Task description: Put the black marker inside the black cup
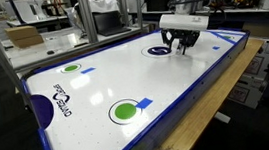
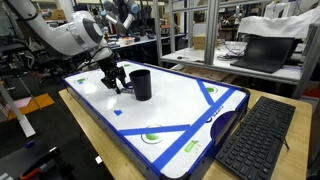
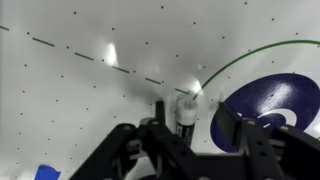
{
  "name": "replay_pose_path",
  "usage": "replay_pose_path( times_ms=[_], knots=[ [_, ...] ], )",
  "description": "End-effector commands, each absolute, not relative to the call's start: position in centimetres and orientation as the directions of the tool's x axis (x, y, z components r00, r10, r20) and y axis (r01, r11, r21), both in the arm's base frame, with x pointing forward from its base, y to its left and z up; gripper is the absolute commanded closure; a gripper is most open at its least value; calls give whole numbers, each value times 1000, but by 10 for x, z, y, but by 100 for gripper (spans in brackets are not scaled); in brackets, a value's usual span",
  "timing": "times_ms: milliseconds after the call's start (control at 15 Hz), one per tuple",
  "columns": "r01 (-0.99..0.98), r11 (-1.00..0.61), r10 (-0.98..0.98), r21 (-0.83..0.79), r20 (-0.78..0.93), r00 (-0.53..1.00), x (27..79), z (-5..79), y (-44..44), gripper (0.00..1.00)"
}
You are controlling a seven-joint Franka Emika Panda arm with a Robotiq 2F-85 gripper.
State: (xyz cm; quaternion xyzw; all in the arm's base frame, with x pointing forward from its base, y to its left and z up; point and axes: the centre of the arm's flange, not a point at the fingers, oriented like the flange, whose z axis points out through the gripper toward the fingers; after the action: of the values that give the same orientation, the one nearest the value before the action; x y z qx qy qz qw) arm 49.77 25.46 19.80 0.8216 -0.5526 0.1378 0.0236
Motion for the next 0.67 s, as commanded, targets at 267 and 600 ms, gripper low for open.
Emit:
replay_pose_path(
  times_ms=[267,600],
  knots=[
    [-920,-381,-893,-97,295,338,495,201,258,99],
    [-914,-396,-891,-84,278,360,499,219,263,95]
  ],
)
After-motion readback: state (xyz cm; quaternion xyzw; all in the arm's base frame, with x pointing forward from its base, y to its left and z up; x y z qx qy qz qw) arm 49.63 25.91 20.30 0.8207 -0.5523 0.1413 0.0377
